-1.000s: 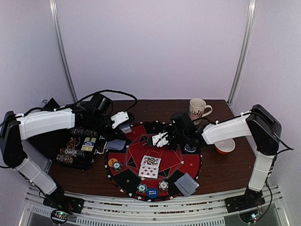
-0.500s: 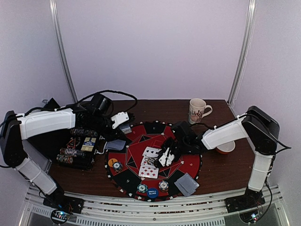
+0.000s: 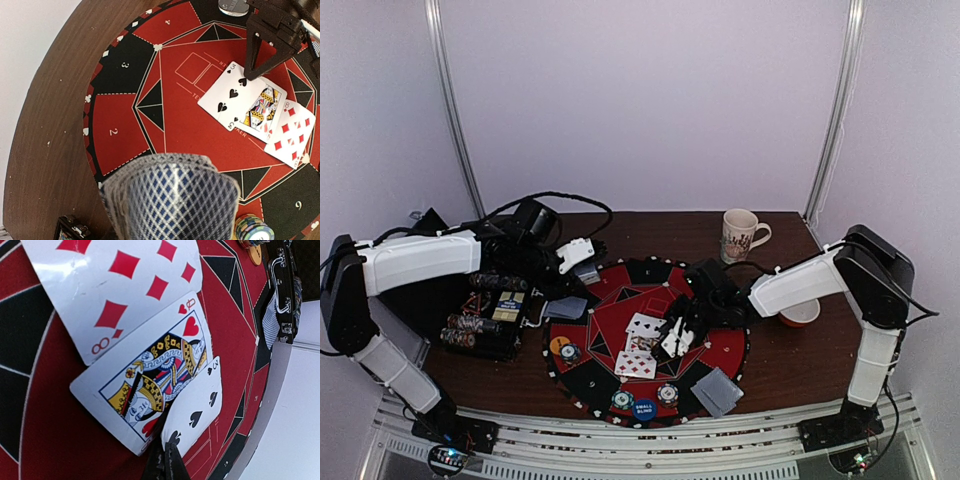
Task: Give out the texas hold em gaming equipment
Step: Flop the poker card in the community card area.
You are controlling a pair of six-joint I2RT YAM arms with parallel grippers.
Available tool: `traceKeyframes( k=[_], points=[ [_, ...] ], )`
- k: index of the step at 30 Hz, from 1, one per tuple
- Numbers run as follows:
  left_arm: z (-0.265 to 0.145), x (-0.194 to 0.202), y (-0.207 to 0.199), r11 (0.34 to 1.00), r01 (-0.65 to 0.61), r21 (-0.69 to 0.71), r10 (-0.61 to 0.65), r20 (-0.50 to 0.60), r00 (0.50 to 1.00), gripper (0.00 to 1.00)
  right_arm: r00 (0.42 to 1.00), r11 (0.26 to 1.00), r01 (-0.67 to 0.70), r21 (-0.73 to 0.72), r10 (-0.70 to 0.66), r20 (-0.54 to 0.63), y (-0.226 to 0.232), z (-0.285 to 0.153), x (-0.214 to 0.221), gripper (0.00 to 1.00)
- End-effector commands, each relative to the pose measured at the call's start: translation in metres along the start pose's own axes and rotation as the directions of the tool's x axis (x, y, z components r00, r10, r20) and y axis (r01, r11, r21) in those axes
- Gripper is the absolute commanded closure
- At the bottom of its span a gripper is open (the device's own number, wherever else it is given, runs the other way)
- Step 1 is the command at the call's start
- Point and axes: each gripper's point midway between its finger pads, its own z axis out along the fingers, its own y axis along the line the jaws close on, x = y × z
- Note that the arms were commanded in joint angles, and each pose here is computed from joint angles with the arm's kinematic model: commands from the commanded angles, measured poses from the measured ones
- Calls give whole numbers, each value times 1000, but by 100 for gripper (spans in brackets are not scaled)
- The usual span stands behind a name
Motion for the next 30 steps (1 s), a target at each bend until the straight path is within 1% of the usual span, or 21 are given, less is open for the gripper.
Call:
traceKeyframes(
  k=[1,5,14,15,21,26,28,30],
  points=[
    [0,-9,7,1000,0,-24,1,29,1000,68,999,999,-28,37,27,23,-17,-7,1,100],
    [-2,-9,7,1000,-1,-26,1,31,1000,68,1000,1000,-16,4,16,4,-9,-10,9,100],
    [-2,-9,8,1000,-2,-28,3,30,1000,68,1000,1000,4,-16,-4,-12,-2,-9,12,100],
    [-2,-9,8,1000,-2,-29,3,29,1000,68,1000,1000,6,-18,-6,-11,-2,-9,11,99],
    [-2,-8,8,1000,-2,-30,2,28,1000,67,999,999,34,-17,-34,-33,2,-11,13,79],
    [-1,-8,8,1000,-2,-30,3,25,1000,67,997,999,43,-15,-44,-68,3,-17,18,70],
    [-1,-8,8,1000,-1,-31,2,26,1000,67,997,1000,30,7,-30,-71,-2,-21,17,68],
    [-1,-8,8,1000,-1,-31,2,25,1000,67,998,995,-39,87,44,-52,-18,-30,12,64]
  ],
)
